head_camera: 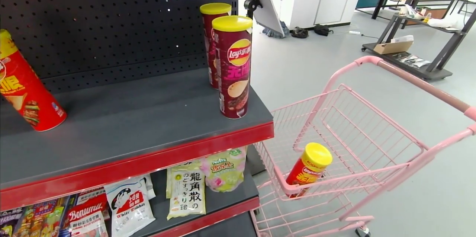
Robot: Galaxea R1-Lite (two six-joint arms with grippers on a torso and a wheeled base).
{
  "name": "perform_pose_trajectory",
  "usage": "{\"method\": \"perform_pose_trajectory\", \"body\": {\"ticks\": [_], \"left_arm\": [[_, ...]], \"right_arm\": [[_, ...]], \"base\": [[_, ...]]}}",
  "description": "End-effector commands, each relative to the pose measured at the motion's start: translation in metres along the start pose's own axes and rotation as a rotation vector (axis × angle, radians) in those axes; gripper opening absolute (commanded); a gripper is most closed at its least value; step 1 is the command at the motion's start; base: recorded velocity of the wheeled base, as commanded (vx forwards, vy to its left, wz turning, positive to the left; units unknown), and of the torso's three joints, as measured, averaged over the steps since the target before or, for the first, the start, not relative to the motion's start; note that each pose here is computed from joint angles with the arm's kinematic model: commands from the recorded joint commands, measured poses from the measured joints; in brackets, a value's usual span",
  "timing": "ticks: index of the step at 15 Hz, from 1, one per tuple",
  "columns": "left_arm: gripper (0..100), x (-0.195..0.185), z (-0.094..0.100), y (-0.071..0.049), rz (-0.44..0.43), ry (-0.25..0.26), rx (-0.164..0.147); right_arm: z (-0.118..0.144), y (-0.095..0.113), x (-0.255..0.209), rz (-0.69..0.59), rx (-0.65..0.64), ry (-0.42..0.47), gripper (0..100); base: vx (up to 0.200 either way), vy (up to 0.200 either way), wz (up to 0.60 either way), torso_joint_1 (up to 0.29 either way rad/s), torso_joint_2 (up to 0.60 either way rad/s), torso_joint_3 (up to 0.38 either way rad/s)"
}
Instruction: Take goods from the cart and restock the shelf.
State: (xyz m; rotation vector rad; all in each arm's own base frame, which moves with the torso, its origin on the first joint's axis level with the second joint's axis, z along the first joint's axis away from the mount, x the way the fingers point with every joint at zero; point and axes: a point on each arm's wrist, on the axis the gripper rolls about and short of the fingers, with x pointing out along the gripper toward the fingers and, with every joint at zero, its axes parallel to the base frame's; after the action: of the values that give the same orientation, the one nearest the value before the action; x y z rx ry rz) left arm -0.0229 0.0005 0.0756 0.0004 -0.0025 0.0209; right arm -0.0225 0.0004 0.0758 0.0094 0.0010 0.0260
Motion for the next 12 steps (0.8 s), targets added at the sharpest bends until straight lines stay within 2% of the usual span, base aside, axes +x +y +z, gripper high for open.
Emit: {"method": "perform_pose_trajectory", "body": {"ticks": [1, 9, 12], "left_arm": [[100, 0.0001, 0.0001, 0.0, 0.001, 0.001, 0.0], [100, 0.0001, 0.0001, 0.0, 0.001, 0.001, 0.0], [100, 0.0001, 0.0001, 0.0, 0.001, 0.001, 0.0]], "right_arm": [[0.0, 0.0, 0.0, 0.0, 0.0, -0.001, 100], [0.0, 0.0, 0.0, -0.001, -0.002, -0.001, 100], [0.0, 0.0, 0.0, 0.0, -0.002, -0.001, 100]], "base": [[0.0, 0.0, 0.0, -0.183, 0.54, 0.349], [0.0, 0.0, 0.0, -0.165, 0.54, 0.37], [0.0, 0.0, 0.0, -0.048, 0.22, 0.167]]}}
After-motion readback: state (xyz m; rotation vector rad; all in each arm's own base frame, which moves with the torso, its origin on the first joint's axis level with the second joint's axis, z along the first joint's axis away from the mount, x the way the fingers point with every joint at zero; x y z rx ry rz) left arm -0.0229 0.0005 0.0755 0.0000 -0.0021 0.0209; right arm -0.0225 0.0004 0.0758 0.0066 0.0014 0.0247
